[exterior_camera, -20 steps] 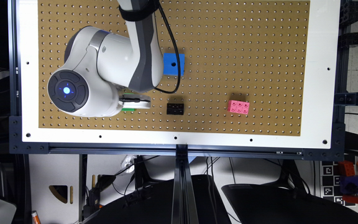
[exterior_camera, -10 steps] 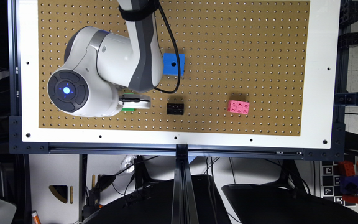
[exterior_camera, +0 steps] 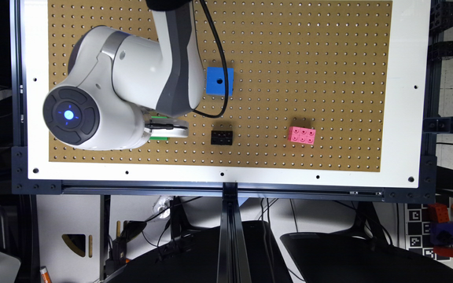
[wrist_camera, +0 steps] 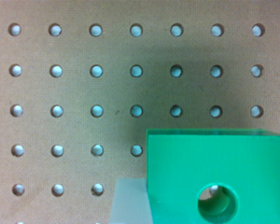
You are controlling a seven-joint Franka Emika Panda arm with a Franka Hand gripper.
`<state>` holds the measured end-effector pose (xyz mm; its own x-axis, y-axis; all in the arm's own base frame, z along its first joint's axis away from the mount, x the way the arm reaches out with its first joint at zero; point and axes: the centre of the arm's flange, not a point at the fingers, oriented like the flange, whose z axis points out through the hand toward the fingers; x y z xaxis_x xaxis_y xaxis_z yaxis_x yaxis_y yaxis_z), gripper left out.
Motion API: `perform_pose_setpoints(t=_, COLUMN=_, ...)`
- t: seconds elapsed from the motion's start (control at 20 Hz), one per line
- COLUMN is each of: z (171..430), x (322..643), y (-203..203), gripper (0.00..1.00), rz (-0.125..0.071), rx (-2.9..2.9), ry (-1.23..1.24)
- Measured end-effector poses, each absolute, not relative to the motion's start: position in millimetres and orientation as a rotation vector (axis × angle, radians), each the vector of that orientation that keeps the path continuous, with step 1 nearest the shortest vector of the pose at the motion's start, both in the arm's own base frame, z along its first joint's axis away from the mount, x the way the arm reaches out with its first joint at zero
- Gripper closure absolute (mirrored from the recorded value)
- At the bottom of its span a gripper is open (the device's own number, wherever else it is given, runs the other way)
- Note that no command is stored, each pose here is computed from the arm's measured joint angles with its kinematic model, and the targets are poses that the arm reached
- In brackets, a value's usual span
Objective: Pick up green block.
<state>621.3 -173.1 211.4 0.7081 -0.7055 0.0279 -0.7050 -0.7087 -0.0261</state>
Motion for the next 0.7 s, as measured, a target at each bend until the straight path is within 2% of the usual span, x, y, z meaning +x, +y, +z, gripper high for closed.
perform_pose_setpoints(t=0.25, z=241, x=621, y=-173, gripper=1.00, rz=-0.056, rx=-2.893, ry=1.194)
perform_pose_setpoints(t=0.35, z=265, x=621, y=-173, gripper=1.00, rz=-0.060, rx=-2.894, ry=1.193)
perform_pose_setpoints(t=0.5, z=293, x=618, y=-172, gripper=1.00, rz=-0.051, rx=-2.896, ry=1.194)
perform_pose_setpoints(t=0.7, z=291, x=617, y=-172, gripper=1.00, rz=-0.042, rx=-2.897, ry=1.194)
